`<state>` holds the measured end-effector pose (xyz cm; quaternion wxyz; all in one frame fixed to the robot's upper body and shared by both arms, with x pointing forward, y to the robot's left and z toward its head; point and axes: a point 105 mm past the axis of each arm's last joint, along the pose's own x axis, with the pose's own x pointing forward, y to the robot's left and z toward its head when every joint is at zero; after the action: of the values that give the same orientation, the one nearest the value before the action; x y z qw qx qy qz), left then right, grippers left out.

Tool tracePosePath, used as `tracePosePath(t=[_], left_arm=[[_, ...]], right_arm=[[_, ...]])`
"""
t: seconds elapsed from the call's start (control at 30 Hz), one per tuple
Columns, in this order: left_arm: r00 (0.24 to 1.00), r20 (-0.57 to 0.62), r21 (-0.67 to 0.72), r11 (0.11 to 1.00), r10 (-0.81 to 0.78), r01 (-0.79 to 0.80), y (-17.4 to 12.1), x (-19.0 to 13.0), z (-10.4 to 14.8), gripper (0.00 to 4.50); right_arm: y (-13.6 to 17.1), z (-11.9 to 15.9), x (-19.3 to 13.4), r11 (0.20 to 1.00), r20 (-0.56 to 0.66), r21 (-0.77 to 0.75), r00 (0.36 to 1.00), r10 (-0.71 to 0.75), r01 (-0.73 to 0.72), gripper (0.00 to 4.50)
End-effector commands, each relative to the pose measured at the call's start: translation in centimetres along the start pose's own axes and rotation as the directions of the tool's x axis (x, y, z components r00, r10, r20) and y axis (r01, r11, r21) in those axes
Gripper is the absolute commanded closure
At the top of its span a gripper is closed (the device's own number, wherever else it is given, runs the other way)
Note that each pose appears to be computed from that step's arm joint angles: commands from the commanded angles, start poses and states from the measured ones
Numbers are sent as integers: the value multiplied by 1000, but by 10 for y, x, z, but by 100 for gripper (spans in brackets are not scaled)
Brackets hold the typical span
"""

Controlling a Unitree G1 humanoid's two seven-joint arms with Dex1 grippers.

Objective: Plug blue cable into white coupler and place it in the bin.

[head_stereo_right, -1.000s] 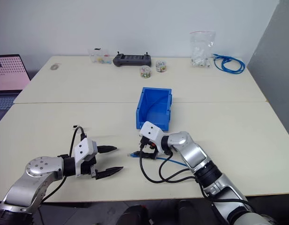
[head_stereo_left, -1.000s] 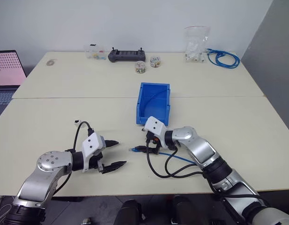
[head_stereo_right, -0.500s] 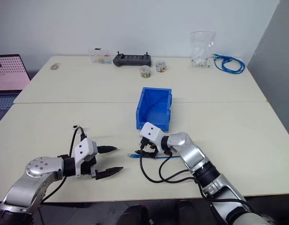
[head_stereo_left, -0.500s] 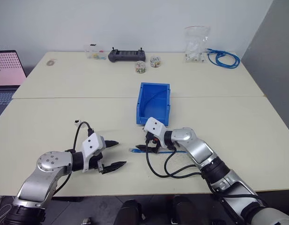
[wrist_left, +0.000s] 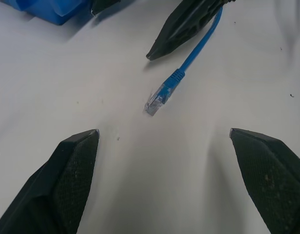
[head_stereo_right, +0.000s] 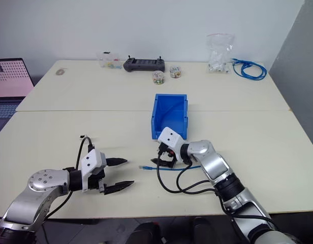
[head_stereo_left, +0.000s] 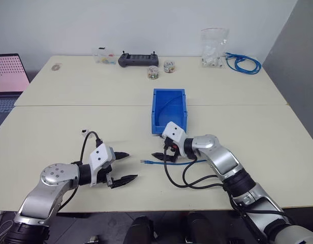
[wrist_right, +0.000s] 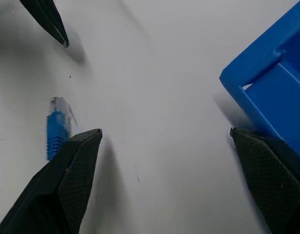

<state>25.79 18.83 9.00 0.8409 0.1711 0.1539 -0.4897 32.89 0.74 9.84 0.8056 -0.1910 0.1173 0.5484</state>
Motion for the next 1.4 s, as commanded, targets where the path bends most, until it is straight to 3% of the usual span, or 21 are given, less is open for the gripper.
tracePosePath(t=[0.03,0.47,0.83,1.13,1.4], left_arm=[[1000,24,33,999,3,-4,1,-2,12,0],[1000,20,36,999,2,-3,1,-2,14,0],[1000,15,38,999,1,-2,2,-3,12,0],[1000,6,72,997,-8,8,1,-1,9,0],[1000,10,102,995,-4,3,4,3,6,0]], right_arm=[[9,6,-2,1000,28,-5,999,25,-25,2],[22,-12,2,998,-21,8,998,54,-54,2],[12,5,-2,1000,28,-11,999,20,-20,2],[15,21,-8,999,64,1,997,46,-46,2],[21,20,-30,993,51,37,992,114,-116,2]])
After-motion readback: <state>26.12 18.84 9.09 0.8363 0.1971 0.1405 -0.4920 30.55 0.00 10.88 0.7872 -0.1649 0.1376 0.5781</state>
